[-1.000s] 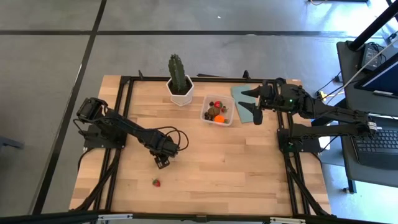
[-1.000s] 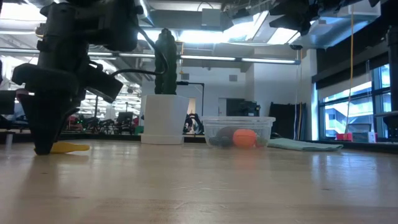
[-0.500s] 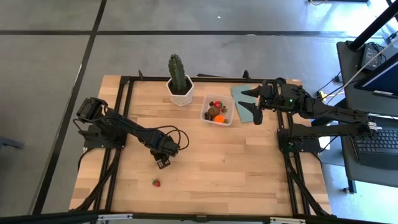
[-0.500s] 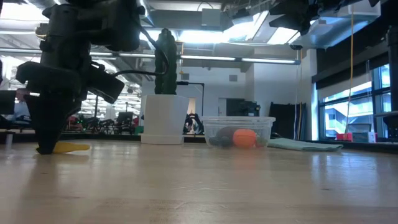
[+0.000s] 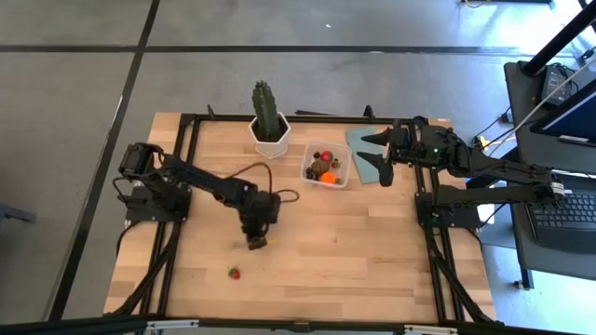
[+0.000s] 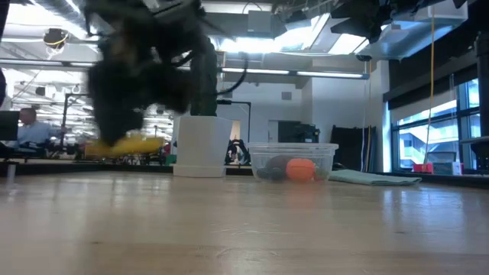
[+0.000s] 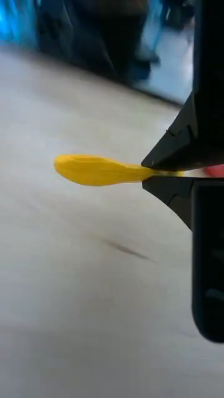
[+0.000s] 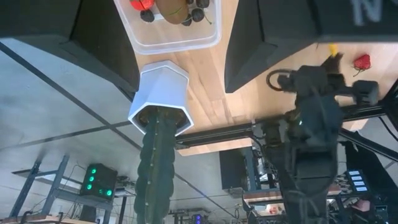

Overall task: Pick and placing Produce into tupperware
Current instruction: Put the corn into the transparent bin

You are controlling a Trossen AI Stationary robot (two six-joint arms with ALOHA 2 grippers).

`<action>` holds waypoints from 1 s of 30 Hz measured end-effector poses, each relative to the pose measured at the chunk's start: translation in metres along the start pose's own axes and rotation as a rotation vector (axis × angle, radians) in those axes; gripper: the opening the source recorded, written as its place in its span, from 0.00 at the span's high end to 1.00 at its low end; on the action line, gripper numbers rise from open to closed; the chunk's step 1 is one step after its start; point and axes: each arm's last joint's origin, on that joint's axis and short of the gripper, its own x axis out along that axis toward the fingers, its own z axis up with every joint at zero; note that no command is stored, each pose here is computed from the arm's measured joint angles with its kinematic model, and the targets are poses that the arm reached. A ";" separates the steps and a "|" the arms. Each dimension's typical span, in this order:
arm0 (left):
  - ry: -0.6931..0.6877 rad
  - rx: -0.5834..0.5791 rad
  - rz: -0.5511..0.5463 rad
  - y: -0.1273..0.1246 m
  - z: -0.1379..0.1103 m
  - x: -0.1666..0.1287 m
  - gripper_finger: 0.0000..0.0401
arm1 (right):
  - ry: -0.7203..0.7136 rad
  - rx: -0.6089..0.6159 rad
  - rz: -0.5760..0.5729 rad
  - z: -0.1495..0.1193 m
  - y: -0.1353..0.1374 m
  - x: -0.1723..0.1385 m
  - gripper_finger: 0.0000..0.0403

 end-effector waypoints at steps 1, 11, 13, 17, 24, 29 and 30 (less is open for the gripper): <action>-0.050 0.031 -0.049 0.000 0.008 -0.003 0.99 | 0.000 0.000 0.000 0.000 0.000 0.000 0.41; -0.899 0.212 -0.109 0.010 0.084 -0.072 0.99 | 0.000 -0.075 -0.007 0.000 0.000 0.000 0.41; -1.024 0.218 -0.030 0.013 0.093 -0.087 0.98 | 0.001 -0.078 -0.022 0.000 -0.001 0.000 0.41; -1.095 0.263 0.125 0.008 0.109 -0.113 0.99 | 0.001 -0.081 -0.061 0.000 -0.002 0.000 0.41; -0.941 0.216 0.358 -0.002 0.146 -0.143 0.99 | 0.002 -0.101 -0.065 0.000 -0.002 0.000 0.41; -0.809 0.156 0.433 0.006 0.172 -0.145 0.98 | 0.004 -0.102 -0.066 0.000 -0.002 0.000 0.41; -0.784 0.144 0.442 0.008 0.175 -0.143 0.98 | 0.004 -0.102 -0.066 0.000 -0.002 0.000 0.41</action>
